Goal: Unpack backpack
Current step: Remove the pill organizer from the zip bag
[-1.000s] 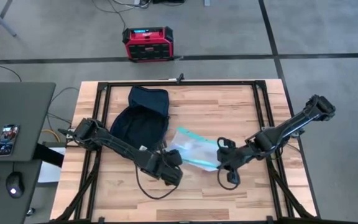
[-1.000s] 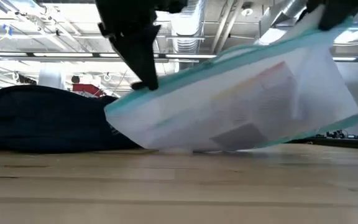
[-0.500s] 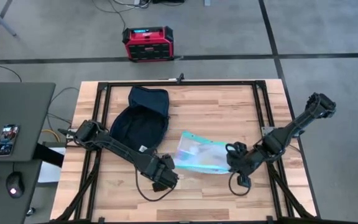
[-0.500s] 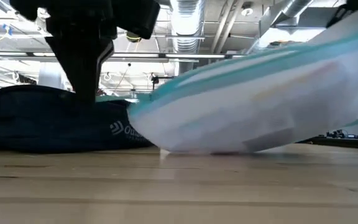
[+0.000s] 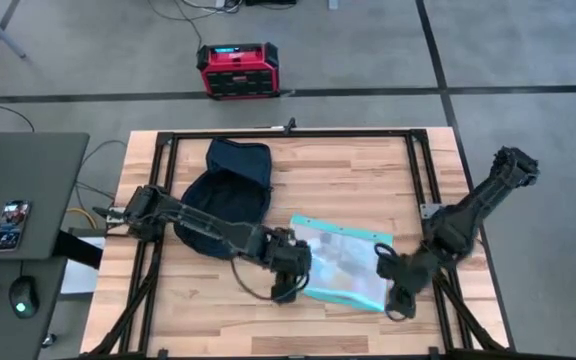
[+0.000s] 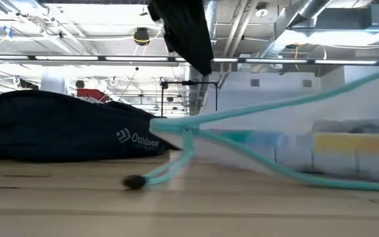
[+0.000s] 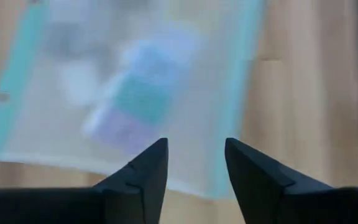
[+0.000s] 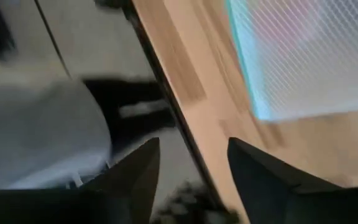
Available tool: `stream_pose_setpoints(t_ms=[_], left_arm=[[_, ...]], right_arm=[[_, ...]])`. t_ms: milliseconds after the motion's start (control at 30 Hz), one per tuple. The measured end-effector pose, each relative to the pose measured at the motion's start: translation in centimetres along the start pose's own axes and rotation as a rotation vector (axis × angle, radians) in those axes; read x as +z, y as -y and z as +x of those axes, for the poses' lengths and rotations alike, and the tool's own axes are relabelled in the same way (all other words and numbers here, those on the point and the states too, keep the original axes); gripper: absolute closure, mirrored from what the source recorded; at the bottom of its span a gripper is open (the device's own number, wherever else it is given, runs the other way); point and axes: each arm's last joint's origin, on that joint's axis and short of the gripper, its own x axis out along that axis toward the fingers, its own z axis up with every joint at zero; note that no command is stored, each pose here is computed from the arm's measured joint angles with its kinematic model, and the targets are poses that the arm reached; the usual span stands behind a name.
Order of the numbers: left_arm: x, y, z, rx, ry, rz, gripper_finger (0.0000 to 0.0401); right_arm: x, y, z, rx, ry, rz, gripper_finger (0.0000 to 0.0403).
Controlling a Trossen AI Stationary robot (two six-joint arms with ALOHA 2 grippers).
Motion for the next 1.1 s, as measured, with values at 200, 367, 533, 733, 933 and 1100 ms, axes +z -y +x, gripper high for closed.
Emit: stream_pose_setpoints(t_ms=[200,367,533,733,933,1100], left_arm=[[0.1,-3.2,1.5,0.006,0.021,0.074,0.0246],[0.4,-6.1,2.2,0.010,0.045,0.110,0.0250],[0.0,-7.0,3.3,-0.013,0.072,0.092,0.0251],[-1.8,-6.0,4.4,-0.100,-0.006,0.105,0.0251],[-3.2,-4.4,4.6,-0.128,-0.096,0.207,0.0251],[-3.4,-3.7,4.3,-0.138,-0.106,0.250,0.0251]], right_arm=[[-3.3,-2.1,5.1,0.023,0.426,0.082,0.0185],[-4.0,-1.9,11.7,-0.007,0.459,0.114,0.0186],[-3.6,-0.2,15.2,-0.147,0.472,0.042,0.0191],[-2.9,0.6,15.1,-0.226,0.479,0.045,0.0198],[-0.3,1.2,13.3,-0.316,0.511,0.048,0.0200],[2.9,1.6,13.0,-0.357,0.496,-0.057,0.0200]])
